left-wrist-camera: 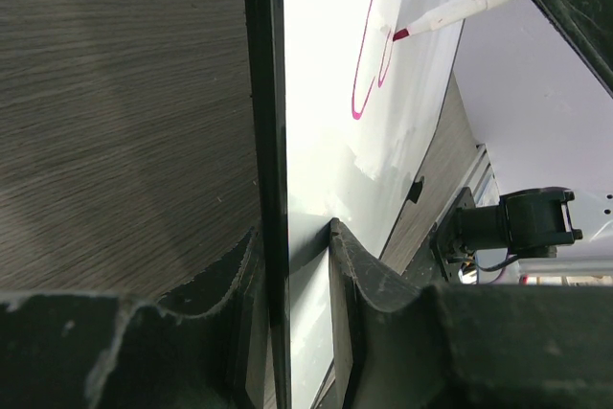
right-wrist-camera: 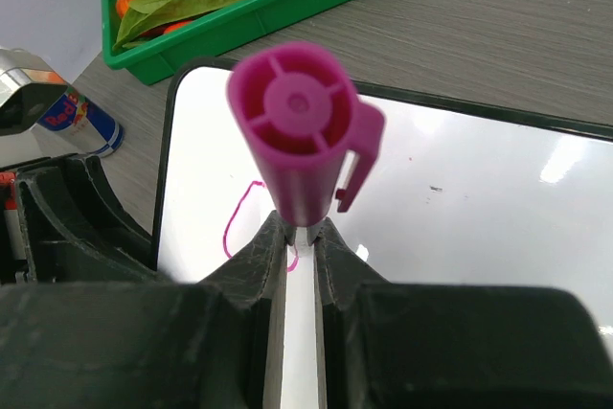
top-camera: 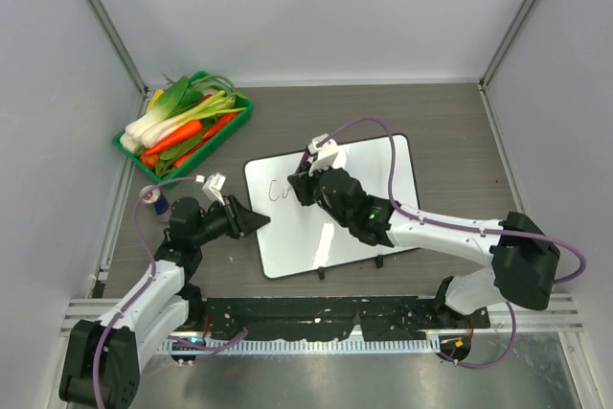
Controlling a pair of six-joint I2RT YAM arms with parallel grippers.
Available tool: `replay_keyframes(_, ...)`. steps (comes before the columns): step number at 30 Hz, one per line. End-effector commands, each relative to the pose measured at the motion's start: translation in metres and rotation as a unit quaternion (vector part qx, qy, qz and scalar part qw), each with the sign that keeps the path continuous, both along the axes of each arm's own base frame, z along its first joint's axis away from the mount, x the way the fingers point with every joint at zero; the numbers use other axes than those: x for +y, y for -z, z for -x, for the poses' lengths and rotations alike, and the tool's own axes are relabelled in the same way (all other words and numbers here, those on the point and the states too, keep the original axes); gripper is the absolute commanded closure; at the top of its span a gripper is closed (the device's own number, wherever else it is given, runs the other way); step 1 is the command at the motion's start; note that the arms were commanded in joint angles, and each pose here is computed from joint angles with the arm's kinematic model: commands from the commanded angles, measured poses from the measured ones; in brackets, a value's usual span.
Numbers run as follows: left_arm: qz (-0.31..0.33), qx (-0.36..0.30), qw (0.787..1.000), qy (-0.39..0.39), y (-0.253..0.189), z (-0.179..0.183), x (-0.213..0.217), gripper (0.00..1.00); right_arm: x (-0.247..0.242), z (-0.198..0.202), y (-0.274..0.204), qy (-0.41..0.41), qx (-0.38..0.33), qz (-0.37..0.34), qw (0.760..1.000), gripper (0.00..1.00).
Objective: Write a sentence on the whiteboard
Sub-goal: Write on the whiteboard at the whiteboard stand.
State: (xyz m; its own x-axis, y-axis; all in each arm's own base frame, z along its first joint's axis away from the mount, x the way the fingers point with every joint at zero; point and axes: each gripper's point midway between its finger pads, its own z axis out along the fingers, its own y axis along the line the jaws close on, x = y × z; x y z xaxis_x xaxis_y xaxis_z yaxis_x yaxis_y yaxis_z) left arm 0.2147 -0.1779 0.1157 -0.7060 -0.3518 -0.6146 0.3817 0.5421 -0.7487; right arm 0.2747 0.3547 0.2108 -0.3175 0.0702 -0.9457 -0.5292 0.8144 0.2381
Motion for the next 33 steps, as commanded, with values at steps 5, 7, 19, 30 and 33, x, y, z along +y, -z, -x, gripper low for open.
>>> replay_keyframes(5,-0.01,-0.028,1.0,-0.002,-0.004,-0.004,0.002,1.0,0.011,-0.007,-0.026,-0.002,-0.02,-0.028,0.999,0.99)
replay_keyframes(7,-0.01,-0.029,1.0,-0.002,-0.004,-0.004,0.002,1.0,0.014,-0.005,-0.027,-0.008,-0.017,-0.035,0.999,0.99)
replay_keyframes(19,-0.01,-0.028,1.0,0.0,-0.004,-0.004,0.001,1.0,0.016,0.005,-0.046,-0.029,-0.02,-0.077,0.996,0.99)
replay_keyframes(30,-0.01,-0.028,1.0,-0.001,-0.004,-0.004,0.001,1.0,0.0,-0.001,-0.054,0.005,-0.037,-0.073,0.997,0.98)
replay_keyframes(33,-0.01,-0.03,1.0,0.0,-0.004,-0.004,0.001,1.0,-0.005,-0.006,-0.047,0.021,-0.037,-0.058,0.997,0.99)
